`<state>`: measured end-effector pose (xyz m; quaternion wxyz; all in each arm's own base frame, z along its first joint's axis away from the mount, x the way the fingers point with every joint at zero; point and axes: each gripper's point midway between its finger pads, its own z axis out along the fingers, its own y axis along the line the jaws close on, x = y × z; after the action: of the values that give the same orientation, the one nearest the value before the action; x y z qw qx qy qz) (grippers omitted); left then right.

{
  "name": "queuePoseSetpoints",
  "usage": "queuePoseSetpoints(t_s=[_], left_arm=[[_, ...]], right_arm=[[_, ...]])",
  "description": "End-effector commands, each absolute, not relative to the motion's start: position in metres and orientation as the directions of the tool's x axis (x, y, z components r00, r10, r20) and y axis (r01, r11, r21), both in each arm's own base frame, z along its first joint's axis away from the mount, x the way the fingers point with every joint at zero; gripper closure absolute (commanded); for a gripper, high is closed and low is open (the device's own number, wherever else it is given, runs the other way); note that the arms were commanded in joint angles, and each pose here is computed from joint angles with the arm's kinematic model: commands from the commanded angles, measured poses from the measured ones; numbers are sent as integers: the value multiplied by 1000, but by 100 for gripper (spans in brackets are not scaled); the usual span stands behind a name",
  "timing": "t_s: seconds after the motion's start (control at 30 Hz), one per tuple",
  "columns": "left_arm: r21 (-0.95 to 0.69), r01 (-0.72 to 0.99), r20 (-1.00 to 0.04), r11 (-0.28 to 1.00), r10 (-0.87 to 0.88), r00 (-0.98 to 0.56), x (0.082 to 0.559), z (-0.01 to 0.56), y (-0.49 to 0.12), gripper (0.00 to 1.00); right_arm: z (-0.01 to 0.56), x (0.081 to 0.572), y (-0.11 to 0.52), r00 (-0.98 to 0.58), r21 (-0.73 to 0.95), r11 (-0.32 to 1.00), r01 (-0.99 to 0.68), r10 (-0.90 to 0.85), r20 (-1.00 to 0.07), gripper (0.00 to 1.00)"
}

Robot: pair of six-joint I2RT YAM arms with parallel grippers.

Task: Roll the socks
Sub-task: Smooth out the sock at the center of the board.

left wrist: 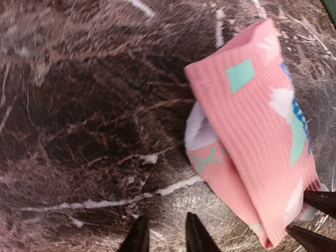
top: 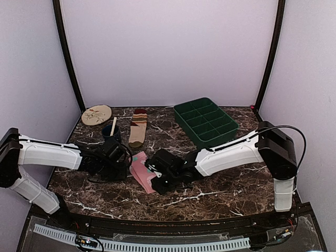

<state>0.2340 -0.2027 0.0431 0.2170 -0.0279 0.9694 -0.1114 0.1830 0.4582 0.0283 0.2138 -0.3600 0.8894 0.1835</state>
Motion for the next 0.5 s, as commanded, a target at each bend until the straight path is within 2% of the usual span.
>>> queuePoseSetpoints(t_s=[0.0, 0.1, 0.47], left_arm=[[-179, -66, -294, 982, -118, -949, 212, 12, -191, 84], [-162, -78, -267, 984, -119, -956, 209, 0, -190, 92], [-219, -19, -277, 975, -81, -957, 233, -13, -226, 94]], right_arm=[[8, 163, 447, -661, 165, 673, -721, -599, -452, 63], [11, 159, 448, -661, 164, 673, -722, -599, -452, 63], [13, 139, 445, -662, 170, 665, -728, -616, -427, 62]])
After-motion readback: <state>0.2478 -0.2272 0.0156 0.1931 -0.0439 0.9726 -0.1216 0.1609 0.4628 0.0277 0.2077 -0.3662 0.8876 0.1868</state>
